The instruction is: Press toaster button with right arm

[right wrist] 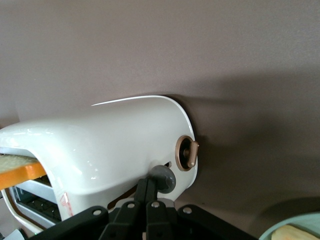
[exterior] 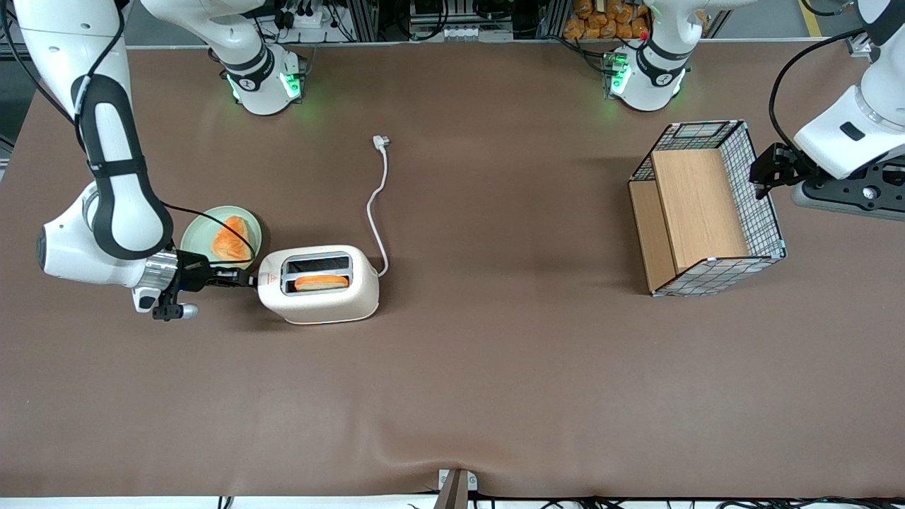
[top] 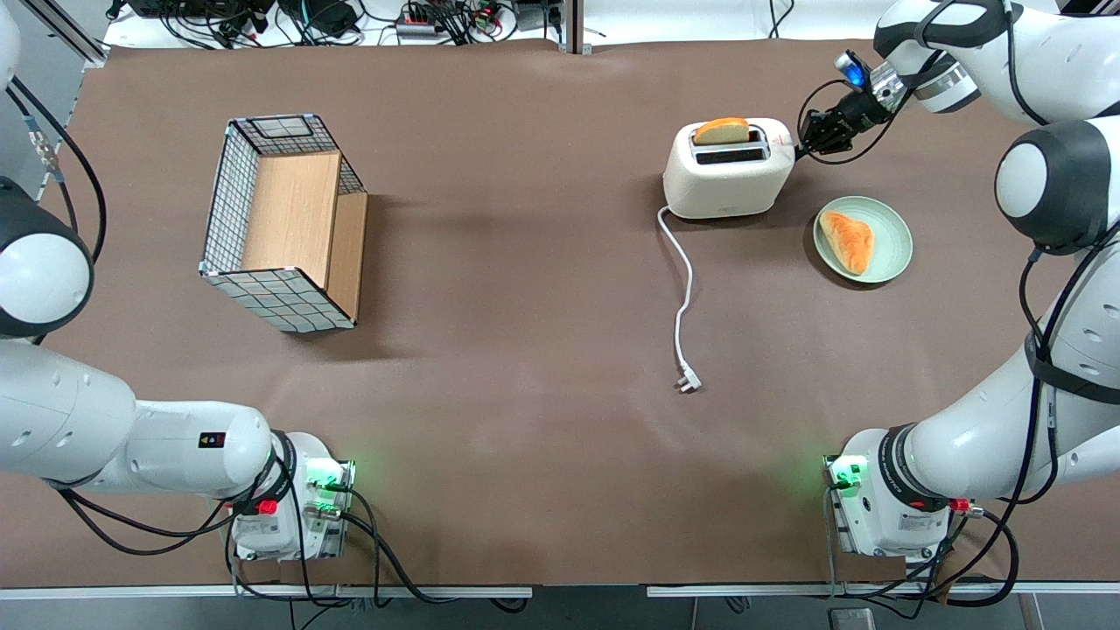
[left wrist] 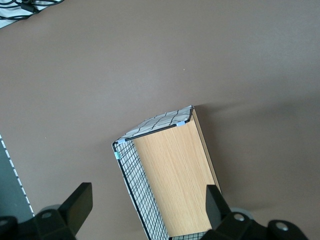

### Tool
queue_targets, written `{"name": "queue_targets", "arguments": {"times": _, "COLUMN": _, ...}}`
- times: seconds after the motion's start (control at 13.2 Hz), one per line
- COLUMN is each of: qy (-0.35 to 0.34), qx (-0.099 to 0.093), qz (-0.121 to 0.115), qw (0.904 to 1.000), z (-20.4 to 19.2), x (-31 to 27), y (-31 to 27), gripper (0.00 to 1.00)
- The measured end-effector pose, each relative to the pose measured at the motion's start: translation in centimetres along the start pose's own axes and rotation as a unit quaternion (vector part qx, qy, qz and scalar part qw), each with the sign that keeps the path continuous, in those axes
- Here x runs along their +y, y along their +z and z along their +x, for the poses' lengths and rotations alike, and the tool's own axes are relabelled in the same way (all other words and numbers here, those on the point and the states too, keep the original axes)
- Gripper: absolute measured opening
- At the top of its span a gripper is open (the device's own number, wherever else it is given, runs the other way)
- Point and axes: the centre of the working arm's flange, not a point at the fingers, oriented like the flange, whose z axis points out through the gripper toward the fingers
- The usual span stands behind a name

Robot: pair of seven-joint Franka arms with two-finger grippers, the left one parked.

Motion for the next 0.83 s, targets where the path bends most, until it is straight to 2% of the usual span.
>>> {"name": "queue_targets", "arguments": {"times": 0.6, "qy": 0.004, "qx": 0.005, "qz": 0.031, "qw": 0.9995, "z": 0.1, "x": 2.1, "y": 1.3, "gripper": 0.01}}
{"name": "queue_targets", "arguments": {"times": 0.83, "qy": 0.006, "qx": 0.006, "qz": 0.036, "qw": 0.9993, "z": 0.1, "x": 2.3, "y": 1.4, "gripper": 0.01}}
